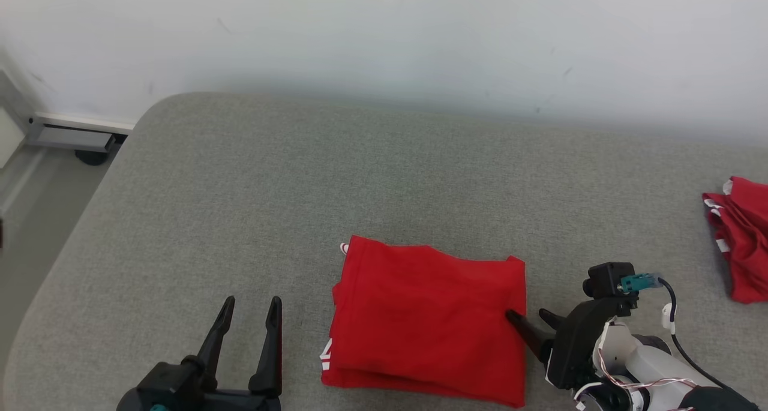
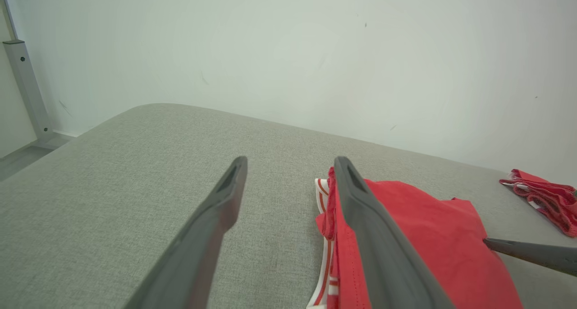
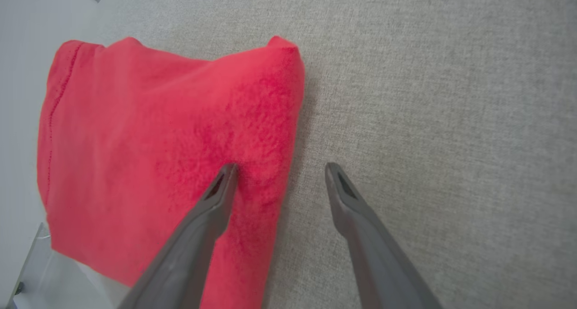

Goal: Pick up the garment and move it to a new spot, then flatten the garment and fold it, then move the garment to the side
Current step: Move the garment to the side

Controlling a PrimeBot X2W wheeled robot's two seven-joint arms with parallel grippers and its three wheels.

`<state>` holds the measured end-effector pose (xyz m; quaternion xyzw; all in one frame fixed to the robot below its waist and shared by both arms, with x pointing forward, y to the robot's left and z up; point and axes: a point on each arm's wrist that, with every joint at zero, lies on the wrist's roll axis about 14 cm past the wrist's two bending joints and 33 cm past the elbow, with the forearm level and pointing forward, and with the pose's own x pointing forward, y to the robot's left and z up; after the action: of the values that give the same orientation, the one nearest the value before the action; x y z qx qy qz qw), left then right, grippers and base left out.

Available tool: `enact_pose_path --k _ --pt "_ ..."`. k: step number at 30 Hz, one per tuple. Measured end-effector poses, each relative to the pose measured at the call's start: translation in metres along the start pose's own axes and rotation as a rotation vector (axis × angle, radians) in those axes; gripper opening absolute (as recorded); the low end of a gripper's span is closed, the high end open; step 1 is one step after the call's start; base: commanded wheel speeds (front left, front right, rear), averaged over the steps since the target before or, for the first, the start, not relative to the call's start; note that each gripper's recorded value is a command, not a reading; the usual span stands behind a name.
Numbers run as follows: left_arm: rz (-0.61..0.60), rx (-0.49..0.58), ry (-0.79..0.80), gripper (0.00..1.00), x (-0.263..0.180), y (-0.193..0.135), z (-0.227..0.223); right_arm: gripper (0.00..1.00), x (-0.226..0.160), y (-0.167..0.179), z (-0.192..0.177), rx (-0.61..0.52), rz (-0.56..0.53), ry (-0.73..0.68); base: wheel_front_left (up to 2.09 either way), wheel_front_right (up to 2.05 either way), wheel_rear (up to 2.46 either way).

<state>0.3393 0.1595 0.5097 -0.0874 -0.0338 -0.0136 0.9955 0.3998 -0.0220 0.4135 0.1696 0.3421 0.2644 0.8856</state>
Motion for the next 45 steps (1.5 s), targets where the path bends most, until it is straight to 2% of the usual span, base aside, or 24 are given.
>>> enact_pose_path --k 13,14,15,16,23,29,39,45 --pt "0.038 -0.007 0.013 1.0 0.001 0.01 -0.004 1.0 0.019 -0.004 -0.025 0.044 -0.015 0.127 0.0 0.0 0.0" --pt "0.04 -0.008 0.014 1.0 0.001 0.01 -0.004 0.63 0.02 -0.002 -0.024 0.053 -0.01 0.13 0.0 0.0 0.0" --pt "0.042 -0.009 0.015 1.0 0.001 0.01 -0.005 0.09 0.022 0.001 -0.023 0.053 0.0 0.13 0.0 0.0 0.0" --pt "0.044 -0.009 0.017 1.0 0.001 0.011 -0.005 0.0 0.023 0.003 -0.023 0.055 0.004 0.131 0.0 0.0 0.0" --pt "0.049 -0.017 0.022 1.0 0.003 0.012 -0.007 0.0 0.024 0.009 -0.02 0.074 0.033 0.147 0.0 0.0 0.0" --pt "0.032 -0.021 0.024 1.0 0.008 0.007 -0.008 0.0 0.021 0.0 0.015 0.049 0.024 0.079 0.0 0.0 0.0" --pt "-0.012 -0.025 0.036 1.0 0.018 -0.005 -0.013 0.0 -0.004 -0.05 0.087 -0.005 -0.093 -0.048 0.0 0.0 0.0" --pt "-0.037 -0.029 0.057 1.0 0.024 -0.012 -0.02 0.0 -0.025 -0.092 0.119 -0.019 -0.193 -0.09 0.0 0.0 0.0"
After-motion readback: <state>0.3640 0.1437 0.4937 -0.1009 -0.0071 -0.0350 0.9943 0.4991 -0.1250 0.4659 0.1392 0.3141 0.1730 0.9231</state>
